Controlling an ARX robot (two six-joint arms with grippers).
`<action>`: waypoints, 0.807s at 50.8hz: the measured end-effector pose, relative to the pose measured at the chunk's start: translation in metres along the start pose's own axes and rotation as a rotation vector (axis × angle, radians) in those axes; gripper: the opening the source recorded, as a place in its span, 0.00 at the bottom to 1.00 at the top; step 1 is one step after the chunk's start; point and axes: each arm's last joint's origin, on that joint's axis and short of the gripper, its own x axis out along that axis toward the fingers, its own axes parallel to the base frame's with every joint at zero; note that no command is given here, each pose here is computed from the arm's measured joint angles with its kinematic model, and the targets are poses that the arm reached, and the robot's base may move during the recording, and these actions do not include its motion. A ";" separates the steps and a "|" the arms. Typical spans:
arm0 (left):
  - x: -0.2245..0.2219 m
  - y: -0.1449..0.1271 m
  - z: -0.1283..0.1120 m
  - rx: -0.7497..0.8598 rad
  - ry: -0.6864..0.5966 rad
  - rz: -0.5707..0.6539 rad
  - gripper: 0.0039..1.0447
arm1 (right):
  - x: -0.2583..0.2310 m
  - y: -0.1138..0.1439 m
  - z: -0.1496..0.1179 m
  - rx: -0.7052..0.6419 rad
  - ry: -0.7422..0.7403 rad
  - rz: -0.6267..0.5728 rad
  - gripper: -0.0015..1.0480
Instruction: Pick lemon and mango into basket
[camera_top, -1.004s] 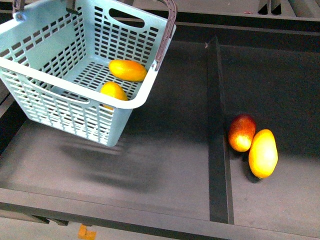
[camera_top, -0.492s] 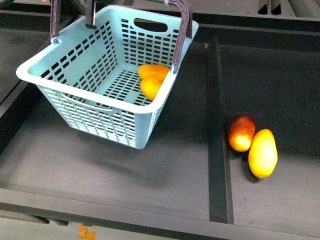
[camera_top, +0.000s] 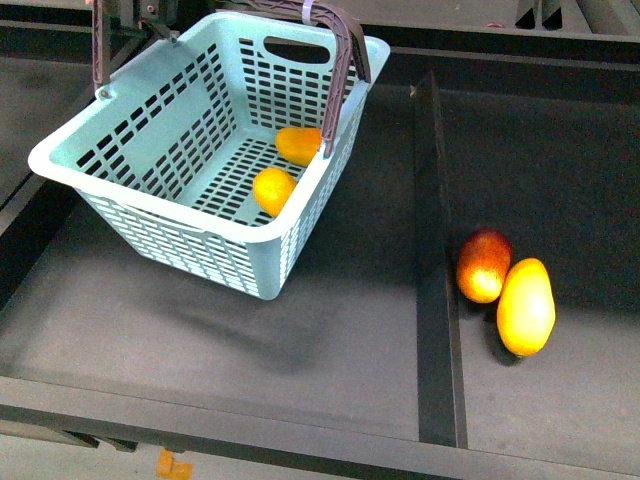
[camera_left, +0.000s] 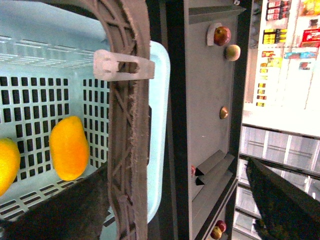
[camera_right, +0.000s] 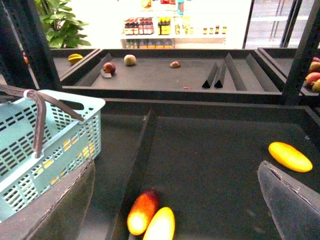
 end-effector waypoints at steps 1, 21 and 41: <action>-0.003 -0.001 0.000 0.000 -0.002 -0.004 0.82 | 0.000 0.000 0.000 0.000 0.000 0.000 0.92; -0.084 0.000 0.016 0.036 -0.187 0.015 0.94 | 0.000 0.000 0.000 0.000 0.000 0.000 0.92; -0.128 -0.036 -0.047 0.494 -0.140 -0.288 0.78 | 0.000 0.000 0.000 0.000 -0.001 0.000 0.92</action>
